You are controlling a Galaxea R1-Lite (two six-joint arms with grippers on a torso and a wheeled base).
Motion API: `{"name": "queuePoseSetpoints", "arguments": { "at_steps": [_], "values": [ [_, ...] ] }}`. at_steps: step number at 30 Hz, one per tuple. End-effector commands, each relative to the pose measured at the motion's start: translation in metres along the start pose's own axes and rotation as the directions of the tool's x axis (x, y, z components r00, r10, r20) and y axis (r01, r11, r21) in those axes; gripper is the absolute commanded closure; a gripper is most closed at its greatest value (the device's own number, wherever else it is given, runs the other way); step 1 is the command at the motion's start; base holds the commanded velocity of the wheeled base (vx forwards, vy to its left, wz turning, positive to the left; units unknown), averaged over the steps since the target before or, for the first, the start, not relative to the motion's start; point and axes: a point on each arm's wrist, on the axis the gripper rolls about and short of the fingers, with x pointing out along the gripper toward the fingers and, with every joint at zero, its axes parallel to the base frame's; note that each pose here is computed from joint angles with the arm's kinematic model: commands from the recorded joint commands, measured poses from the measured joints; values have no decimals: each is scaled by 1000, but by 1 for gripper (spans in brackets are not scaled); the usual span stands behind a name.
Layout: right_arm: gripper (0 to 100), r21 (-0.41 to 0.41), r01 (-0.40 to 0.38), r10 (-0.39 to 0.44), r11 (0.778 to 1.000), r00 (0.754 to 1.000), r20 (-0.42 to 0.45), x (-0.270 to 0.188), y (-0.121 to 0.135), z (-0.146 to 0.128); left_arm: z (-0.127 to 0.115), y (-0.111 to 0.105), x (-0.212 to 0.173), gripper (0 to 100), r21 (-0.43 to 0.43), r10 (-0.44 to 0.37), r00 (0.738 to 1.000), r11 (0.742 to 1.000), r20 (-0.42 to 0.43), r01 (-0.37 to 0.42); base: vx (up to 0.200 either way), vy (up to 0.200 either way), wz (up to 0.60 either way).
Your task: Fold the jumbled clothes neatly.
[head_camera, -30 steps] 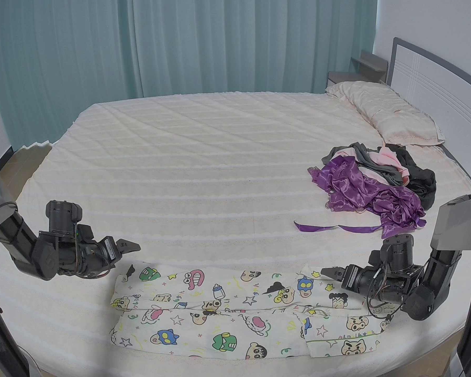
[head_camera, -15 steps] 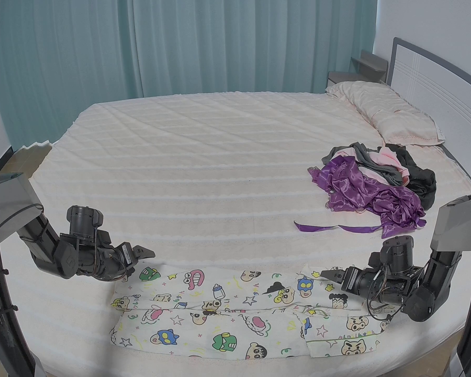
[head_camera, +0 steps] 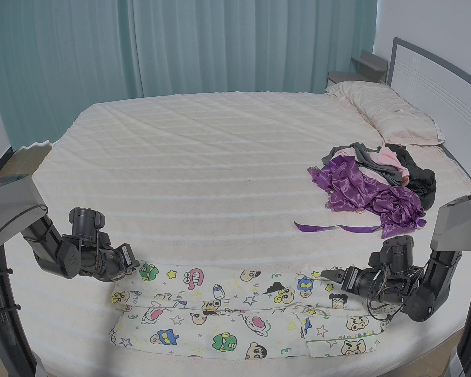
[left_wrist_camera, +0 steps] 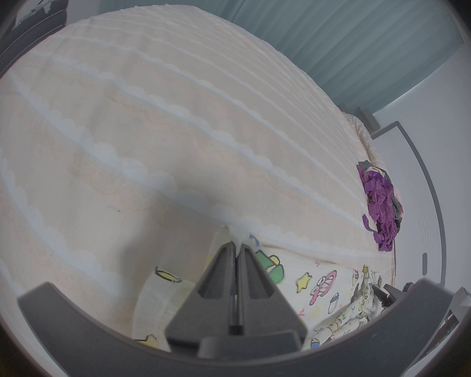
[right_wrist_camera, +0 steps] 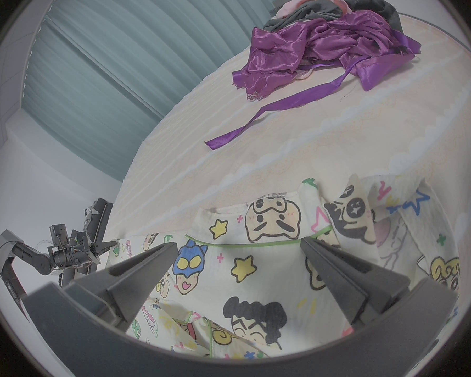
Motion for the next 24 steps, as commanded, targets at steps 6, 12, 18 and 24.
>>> {"name": "queuePoseSetpoints", "arguments": {
  "at_steps": [6,12,18,24],
  "values": [
    [0,1,-3,3,1000,1000,3,0,1,0,13,3,-12,100,-21,2,998,1000,58,0,0,0,0],
    [0,-1,-8,8,1000,1000,11,0,2,2,23,4,-12,100,-27,-3,996,1000,89,6,0,0,0],
    [0,0,-6,6,1000,1000,12,0,1,3,23,6,-8,100,-31,2,997,1000,82,1,0,0,0],
    [0,3,-18,18,1000,999,42,-6,3,9,19,10,-1,100,-39,14,998,999,60,-12,0,0,0]
  ]
}}
